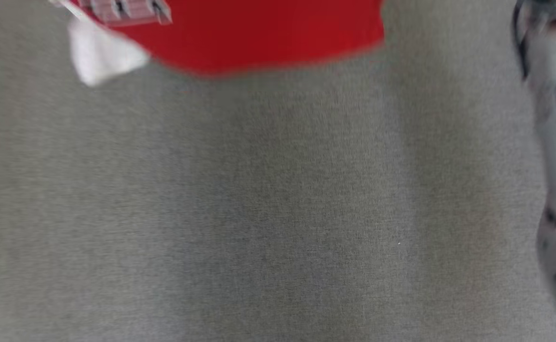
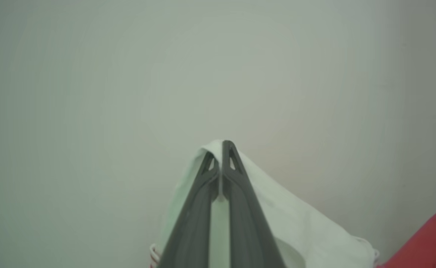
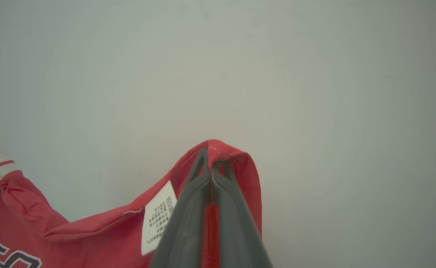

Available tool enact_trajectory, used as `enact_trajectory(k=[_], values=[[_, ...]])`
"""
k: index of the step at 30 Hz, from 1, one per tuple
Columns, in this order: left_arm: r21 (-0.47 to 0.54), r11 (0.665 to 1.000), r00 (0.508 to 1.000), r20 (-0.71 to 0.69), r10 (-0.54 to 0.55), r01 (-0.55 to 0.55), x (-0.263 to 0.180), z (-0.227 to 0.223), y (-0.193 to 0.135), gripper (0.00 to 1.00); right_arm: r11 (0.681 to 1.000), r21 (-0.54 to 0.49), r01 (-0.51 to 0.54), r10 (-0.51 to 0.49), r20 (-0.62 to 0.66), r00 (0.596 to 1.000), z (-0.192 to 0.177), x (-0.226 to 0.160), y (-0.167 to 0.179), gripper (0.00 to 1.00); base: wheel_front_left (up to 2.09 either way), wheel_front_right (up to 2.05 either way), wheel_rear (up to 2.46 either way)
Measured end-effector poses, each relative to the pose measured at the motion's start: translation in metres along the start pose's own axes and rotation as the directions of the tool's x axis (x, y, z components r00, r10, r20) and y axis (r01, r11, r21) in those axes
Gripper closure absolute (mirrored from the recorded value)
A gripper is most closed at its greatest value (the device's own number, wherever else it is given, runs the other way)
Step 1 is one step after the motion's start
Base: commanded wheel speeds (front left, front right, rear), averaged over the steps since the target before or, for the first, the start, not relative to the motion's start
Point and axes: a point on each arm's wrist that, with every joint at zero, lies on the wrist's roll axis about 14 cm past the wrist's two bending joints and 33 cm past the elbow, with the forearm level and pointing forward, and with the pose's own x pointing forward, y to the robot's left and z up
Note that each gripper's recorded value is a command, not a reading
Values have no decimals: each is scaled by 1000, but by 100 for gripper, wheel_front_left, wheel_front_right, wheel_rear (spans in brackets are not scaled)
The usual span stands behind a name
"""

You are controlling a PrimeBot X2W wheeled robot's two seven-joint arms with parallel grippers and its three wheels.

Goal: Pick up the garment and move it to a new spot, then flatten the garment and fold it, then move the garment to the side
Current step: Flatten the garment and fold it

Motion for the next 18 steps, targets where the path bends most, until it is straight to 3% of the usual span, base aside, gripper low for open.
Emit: enact_trajectory(k=[9,18], values=[[41,999,1000,10,16,-17,58,-36,13,100,995,8,99,-98,-61,993,-23,55,-55,100,0,0,0],[64,998,998,63,-3,-1,83,-13,1,100,989,-61,137,-141,-56,988,-11,71,-74,100,0,0,0]])
